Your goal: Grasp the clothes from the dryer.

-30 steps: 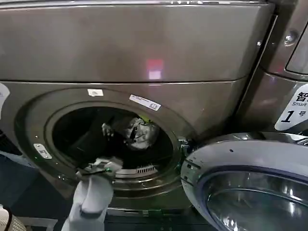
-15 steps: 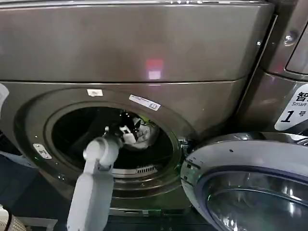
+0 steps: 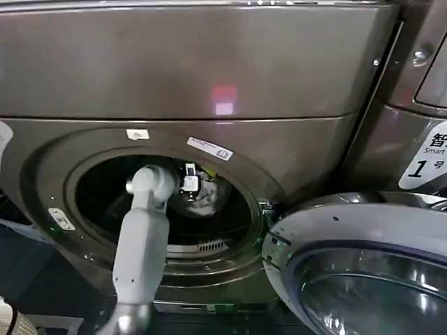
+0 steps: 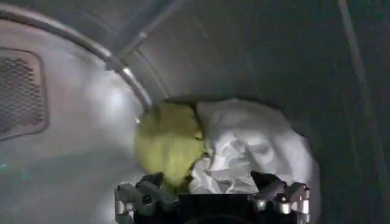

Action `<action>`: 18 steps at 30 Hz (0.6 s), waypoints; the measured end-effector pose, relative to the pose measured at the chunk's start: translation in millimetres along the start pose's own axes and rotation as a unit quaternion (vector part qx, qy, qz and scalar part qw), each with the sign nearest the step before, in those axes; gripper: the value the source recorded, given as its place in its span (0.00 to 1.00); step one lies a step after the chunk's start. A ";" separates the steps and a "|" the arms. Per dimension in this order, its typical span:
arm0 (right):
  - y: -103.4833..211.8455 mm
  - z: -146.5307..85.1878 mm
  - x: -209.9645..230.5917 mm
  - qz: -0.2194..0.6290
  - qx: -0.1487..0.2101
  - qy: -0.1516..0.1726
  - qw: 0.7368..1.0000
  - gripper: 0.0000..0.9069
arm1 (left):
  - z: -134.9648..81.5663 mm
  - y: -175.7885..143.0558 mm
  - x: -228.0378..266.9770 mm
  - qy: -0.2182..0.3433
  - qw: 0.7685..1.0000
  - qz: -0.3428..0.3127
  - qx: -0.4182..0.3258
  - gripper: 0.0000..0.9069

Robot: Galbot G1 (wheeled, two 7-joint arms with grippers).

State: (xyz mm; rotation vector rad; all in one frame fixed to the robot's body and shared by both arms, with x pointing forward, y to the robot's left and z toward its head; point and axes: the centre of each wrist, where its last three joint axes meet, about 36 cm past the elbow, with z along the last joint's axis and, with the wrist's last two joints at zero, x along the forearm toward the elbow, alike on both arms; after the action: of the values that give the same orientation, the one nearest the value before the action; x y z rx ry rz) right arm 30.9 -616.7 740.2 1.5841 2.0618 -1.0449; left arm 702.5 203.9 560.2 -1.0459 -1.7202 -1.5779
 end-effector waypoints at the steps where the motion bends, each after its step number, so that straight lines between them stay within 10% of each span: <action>1: 0.1 -0.2 0.1 0.000 0.000 0.000 1.000 1.00 | 0.0 3.8 -1.7 -0.001 1.000 0.003 0.002 1.00; 18: 3.7 -1.7 0.3 -0.011 -0.007 -0.004 1.000 1.00 | 8.9 41.4 -31.8 0.005 0.998 0.057 0.004 1.00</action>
State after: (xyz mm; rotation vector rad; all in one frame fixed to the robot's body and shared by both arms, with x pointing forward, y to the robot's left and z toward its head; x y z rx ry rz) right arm 34.5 -614.9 739.9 1.5522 2.0809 -1.0389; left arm 755.1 207.2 554.6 -1.1111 -1.6287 -1.5016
